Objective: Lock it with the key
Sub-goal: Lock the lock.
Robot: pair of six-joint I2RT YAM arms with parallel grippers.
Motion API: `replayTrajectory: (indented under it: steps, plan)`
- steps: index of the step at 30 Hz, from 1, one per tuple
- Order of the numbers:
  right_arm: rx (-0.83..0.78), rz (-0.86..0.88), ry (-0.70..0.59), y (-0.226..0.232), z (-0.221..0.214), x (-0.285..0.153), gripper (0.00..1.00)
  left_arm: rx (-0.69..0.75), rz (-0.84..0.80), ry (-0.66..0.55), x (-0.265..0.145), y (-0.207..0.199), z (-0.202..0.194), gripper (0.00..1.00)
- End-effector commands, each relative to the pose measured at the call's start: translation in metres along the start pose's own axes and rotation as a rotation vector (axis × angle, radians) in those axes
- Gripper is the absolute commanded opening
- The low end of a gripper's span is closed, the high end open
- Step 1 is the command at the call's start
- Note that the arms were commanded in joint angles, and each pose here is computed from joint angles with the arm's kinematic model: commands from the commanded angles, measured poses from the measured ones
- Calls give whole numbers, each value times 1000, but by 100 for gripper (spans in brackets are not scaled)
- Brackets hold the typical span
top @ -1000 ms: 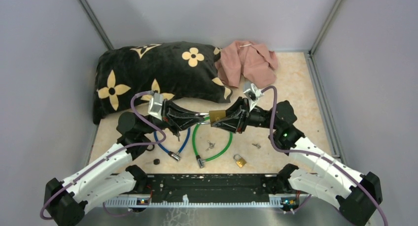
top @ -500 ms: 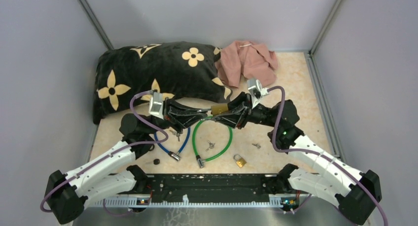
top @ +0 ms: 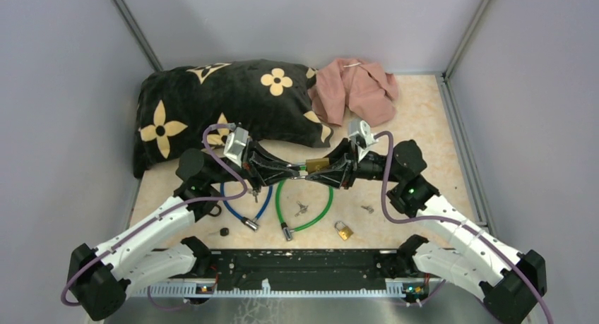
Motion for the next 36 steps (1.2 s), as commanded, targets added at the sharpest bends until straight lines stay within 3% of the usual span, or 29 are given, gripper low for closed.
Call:
replayTrajectory:
  steps: [1,4,10,18,26,30,34,35,36]
  plan:
    - [-103,-108,-106,-24,35,10,0,-107,-157,129,3,-28,-24,0]
    - [-82,-111,-144,-23,34,19,0,-94,-110,74,10,-22,-19,0]
    - [-16,-74,-77,-24,-2,33,0,-77,-120,43,31,-26,-18,0]
    - [-24,-23,-43,-23,-5,42,0,-157,-178,109,40,-36,-40,0]
    - [49,-52,94,-33,-62,32,0,-70,-222,71,52,-37,-10,0]
    - [31,4,32,-25,-38,41,0,-130,-236,120,54,-43,-36,0]
    - [-25,-46,29,-20,-17,26,1,-117,-170,130,41,-30,-38,0]
    - [-42,-77,43,-19,-14,19,16,-114,-137,135,35,-22,-38,0]
    - [-42,-105,75,-16,-14,8,42,-118,-94,152,26,-14,-41,0]
Point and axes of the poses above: each gripper's point midway between its finger pads, its own x axis out along the fingers, its own y axis along the line the jaws close on, z = x × y, the point moved 2 cm from there along -x, back along the fingers, and after that the axes turned 1 degree about -x, right-handed, at the moved point
